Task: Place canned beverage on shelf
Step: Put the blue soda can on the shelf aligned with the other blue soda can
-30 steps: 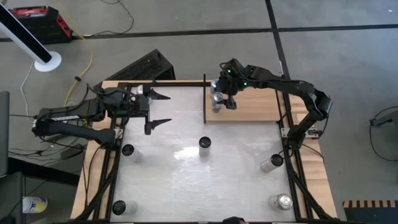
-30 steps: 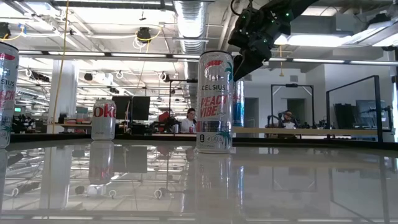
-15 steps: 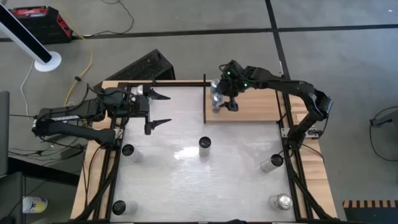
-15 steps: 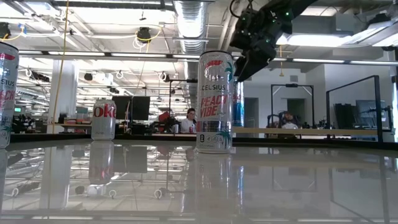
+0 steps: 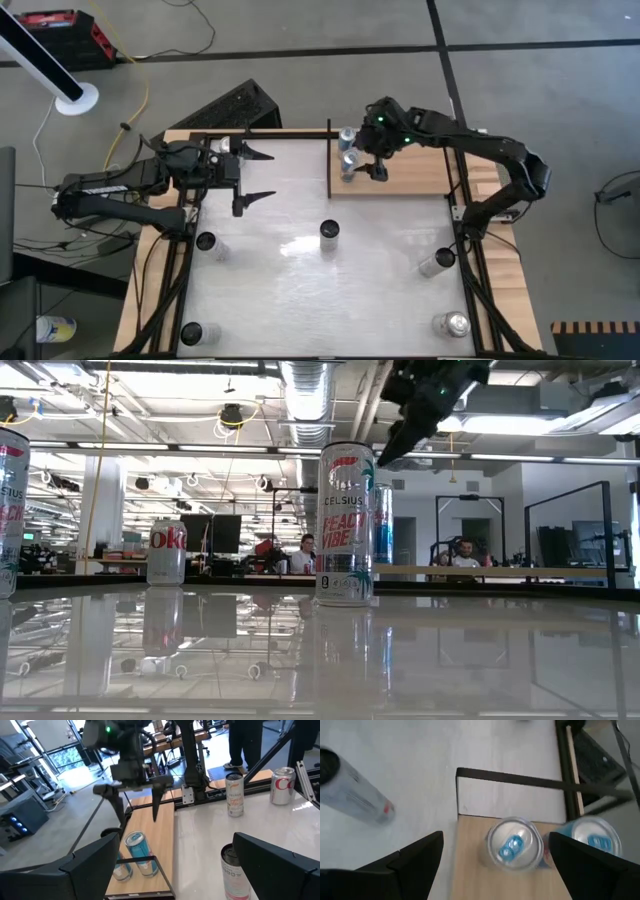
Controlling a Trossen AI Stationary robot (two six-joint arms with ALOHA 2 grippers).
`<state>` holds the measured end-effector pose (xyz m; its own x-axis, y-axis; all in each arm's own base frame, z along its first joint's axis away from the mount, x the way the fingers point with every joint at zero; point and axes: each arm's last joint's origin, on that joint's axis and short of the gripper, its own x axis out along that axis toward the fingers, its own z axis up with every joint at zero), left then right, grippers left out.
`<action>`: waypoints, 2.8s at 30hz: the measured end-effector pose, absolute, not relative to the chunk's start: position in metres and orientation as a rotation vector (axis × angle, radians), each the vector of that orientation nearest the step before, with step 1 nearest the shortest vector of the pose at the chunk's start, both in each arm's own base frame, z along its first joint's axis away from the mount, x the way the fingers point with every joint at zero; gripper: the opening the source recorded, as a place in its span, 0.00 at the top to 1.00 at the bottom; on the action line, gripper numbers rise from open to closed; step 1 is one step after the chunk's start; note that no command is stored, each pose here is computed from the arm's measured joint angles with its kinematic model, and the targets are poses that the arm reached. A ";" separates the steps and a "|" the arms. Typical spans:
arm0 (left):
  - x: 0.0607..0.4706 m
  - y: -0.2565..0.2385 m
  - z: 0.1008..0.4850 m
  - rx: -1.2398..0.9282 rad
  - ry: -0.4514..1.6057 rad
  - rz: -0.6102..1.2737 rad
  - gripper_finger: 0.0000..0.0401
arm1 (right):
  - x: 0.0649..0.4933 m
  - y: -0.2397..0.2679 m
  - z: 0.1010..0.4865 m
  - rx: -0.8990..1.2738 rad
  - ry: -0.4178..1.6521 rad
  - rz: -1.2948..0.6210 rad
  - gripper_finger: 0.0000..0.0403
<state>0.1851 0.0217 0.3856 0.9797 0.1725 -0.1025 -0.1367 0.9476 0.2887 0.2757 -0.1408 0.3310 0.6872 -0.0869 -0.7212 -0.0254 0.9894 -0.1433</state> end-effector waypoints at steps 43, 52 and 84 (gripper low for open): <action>0.183 0.022 0.373 0.262 0.247 0.144 0.07 | 0.265 -0.152 0.290 0.043 0.833 -0.187 0.18; 0.183 0.022 0.371 0.262 0.260 0.145 0.07 | 0.273 -0.152 0.280 0.026 0.862 -0.147 0.35; 0.183 0.022 0.371 0.297 0.267 0.155 0.07 | 0.285 -0.080 0.248 0.012 1.011 -0.006 0.73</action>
